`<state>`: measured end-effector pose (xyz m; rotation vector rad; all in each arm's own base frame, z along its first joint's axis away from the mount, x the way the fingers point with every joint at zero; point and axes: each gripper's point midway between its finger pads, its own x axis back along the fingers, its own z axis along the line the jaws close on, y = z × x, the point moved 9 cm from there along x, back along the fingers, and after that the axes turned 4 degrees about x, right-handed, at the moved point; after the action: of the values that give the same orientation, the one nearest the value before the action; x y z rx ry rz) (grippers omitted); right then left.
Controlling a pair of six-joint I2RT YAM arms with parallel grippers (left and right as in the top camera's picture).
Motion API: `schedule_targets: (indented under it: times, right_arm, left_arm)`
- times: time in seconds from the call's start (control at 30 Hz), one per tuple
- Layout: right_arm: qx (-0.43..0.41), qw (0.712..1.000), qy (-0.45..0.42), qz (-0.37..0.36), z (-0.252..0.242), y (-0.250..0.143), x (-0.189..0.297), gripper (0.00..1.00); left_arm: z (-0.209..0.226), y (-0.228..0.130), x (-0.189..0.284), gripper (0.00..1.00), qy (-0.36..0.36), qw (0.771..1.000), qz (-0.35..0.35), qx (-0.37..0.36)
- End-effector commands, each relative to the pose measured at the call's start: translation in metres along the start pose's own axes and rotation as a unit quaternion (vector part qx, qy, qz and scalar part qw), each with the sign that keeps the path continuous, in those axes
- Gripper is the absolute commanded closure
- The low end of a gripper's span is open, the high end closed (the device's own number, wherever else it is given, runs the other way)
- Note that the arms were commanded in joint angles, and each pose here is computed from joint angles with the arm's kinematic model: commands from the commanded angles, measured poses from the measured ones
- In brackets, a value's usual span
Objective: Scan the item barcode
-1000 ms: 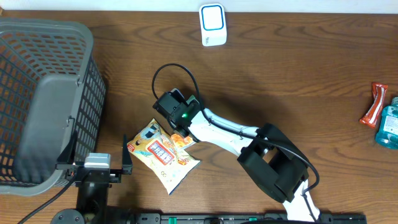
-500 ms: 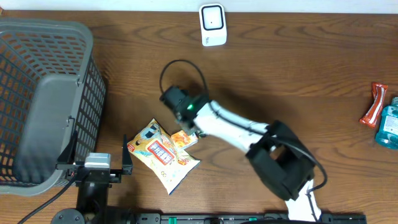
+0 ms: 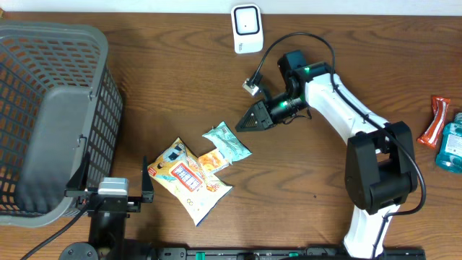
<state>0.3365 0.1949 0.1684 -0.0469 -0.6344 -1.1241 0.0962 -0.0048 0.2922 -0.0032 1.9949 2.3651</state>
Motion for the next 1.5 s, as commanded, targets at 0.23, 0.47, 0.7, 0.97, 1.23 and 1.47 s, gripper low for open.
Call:
schedule_targets:
  times: [0.23,0.47,0.7,0.97,1.23,1.47]
  right_arm:
    - [-0.088,0.966,-0.24,0.041,-0.021,-0.004,-0.005,0.01]
    - [-0.287,0.936,-0.204,-0.007,-0.013,-0.001,-0.011,0.07]
    - [-0.396,0.882,-0.256,-0.024,-0.026,-0.014,0.008,0.03]
    - [-0.452,0.878,-0.16,-0.005,-0.051,-0.051,0.013,0.01]
    - [-0.538,0.841,-0.053,-0.032,-0.08,-0.099,-0.053,0.01]
    - [-0.591,0.791,-0.135,-0.087,-0.101,-0.126,-0.071,0.03]
  left_arm:
    - [-0.001,-0.001,0.002,0.0,-0.005,1.0,0.004,0.007]
    - [-0.001,-0.004,0.002,0.0,-0.007,1.0,0.015,0.006]
    - [-0.002,-0.009,0.002,0.0,-0.009,0.999,0.031,0.005]
    - [-0.002,-0.009,0.002,0.0,-0.01,0.999,0.032,0.004]
    - [-0.002,-0.009,0.002,0.0,-0.01,0.999,0.032,0.005]
    - [-0.002,-0.009,0.002,0.0,-0.01,0.999,0.032,0.005]
